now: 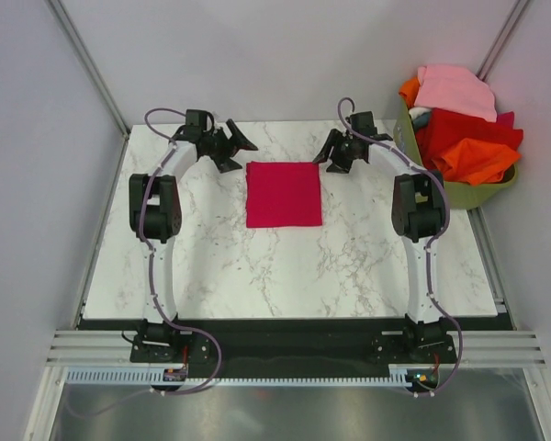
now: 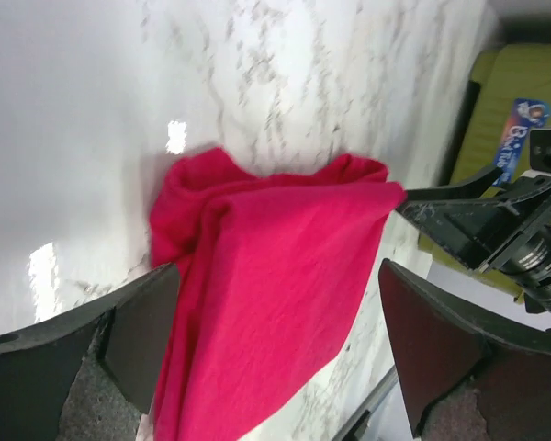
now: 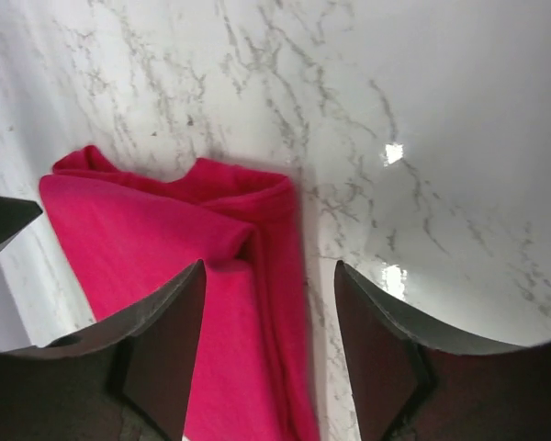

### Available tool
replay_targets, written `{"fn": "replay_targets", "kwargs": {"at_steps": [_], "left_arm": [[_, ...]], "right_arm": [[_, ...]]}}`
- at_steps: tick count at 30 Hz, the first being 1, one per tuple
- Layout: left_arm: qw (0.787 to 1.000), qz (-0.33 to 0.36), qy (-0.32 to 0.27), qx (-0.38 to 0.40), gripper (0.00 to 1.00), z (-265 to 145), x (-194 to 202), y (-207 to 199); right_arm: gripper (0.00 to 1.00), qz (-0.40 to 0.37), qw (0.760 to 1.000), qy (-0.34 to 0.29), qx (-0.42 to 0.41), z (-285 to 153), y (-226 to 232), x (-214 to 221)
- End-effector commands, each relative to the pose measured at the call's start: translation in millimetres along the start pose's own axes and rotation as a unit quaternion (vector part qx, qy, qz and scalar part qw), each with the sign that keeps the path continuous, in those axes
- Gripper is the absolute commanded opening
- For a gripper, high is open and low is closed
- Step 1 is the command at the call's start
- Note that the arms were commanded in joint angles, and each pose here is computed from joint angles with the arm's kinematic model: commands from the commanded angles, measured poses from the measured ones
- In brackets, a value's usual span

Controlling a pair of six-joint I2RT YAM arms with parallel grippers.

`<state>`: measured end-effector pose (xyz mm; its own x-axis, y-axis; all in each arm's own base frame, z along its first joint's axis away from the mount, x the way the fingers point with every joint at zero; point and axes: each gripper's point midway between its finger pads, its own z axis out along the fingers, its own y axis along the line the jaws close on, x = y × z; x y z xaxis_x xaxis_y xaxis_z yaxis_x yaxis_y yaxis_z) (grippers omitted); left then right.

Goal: Fold and stack the t-shirts
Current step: Fold the tshirt, then neatly place the folded tshirt to the corner

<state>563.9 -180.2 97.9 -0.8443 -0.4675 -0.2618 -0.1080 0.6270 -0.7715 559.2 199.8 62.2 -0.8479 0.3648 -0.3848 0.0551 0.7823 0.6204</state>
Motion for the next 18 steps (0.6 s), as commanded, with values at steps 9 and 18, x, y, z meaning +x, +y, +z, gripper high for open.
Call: {"fn": "replay_targets", "kwargs": {"at_steps": [9, 18], "left_arm": [[0.996, 0.064, -0.037, -0.053, 0.9, -37, 20, 9], [0.997, 0.073, -0.017, -0.032, 0.73, -27, 65, 26]], "right_arm": [[0.65, -0.048, 0.996, -0.063, -0.041, -34, 9, 9], [0.49, -0.042, 0.994, -0.049, -0.086, -42, 3, 53]]}}
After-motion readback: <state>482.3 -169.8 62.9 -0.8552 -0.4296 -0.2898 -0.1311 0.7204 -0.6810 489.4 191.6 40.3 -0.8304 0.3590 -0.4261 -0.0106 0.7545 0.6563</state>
